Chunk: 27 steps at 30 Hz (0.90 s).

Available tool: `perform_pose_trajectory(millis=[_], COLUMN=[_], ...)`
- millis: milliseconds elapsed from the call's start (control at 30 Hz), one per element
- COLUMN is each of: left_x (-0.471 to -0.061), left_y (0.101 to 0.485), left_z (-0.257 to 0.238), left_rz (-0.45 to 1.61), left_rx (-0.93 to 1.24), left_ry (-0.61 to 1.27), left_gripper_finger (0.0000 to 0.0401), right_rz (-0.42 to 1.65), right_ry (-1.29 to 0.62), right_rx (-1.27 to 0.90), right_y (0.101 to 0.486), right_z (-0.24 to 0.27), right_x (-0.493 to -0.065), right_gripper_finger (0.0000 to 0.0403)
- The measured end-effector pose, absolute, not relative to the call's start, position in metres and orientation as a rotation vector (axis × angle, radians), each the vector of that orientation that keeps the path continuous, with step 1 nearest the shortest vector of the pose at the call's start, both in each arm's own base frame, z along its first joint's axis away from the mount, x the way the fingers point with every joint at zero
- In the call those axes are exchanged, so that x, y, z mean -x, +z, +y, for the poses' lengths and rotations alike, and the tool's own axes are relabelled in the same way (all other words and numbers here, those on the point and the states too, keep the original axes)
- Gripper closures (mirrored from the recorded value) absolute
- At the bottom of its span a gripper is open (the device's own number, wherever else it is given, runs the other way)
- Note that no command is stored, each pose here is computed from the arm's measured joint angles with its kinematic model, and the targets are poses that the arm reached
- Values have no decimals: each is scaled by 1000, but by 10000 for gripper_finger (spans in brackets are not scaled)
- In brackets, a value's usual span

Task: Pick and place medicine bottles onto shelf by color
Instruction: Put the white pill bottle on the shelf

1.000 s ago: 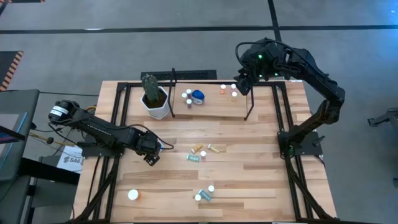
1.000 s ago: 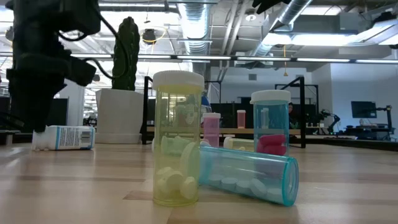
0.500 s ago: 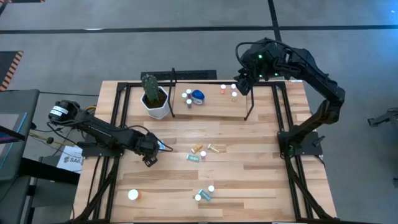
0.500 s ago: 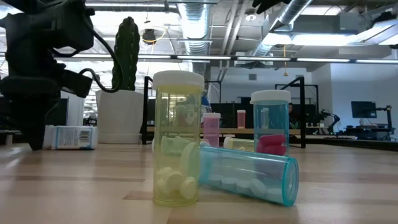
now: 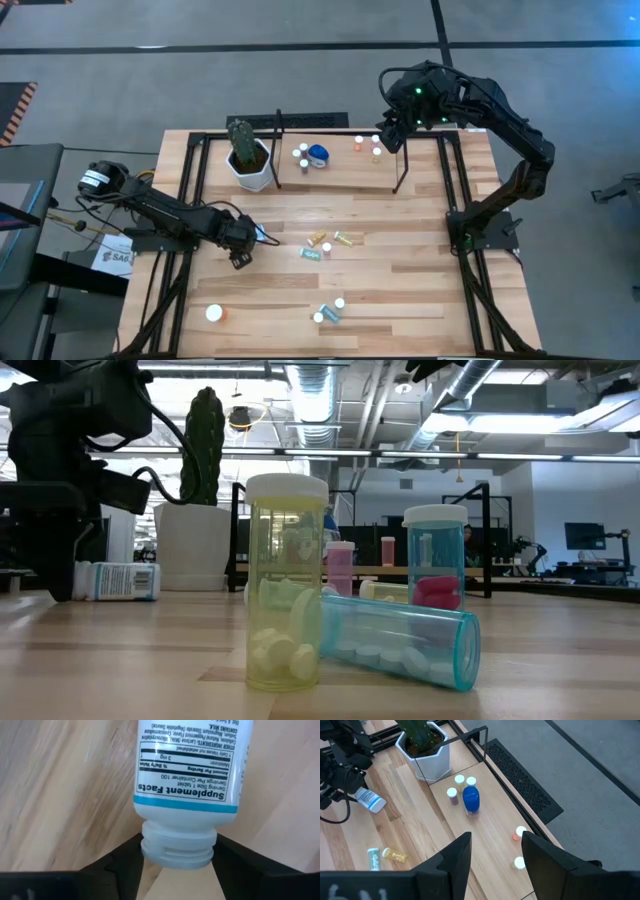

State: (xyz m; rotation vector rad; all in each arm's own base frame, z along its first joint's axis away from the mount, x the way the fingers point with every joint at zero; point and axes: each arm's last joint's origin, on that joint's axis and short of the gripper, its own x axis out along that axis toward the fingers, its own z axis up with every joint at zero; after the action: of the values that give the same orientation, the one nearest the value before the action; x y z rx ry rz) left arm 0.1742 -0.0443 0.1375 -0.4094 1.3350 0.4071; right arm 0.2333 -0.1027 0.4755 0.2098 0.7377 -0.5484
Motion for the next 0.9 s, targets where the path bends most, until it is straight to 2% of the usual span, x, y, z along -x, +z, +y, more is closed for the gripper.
perform_pose_trajectory(millis=[233, 367, 500, 733, 900], left_x=[-177, -180, -180, -183, -187], left_y=[138, 139, 139, 140, 141], left_z=[-44, -43, -43, -46, -49], left_rz=[1286, 1246, 1255, 1240, 1232], left_rx=[405, 363, 345, 384, 500], left_ry=[431, 438, 416, 366, 326], left_gripper_finger=[172, 172, 190, 255, 256], right_rz=[738, 738, 738, 738, 738], right_ry=[-548, -548, -548, -548, -548], right_rx=[-210, -210, -210, -210, -210], right_y=[476, 476, 475, 475, 475], right_z=[-103, -103, -103, -103, -103], right_x=[-233, -233, -233, -233, -233], right_gripper_finger=[207, 207, 207, 207, 207])
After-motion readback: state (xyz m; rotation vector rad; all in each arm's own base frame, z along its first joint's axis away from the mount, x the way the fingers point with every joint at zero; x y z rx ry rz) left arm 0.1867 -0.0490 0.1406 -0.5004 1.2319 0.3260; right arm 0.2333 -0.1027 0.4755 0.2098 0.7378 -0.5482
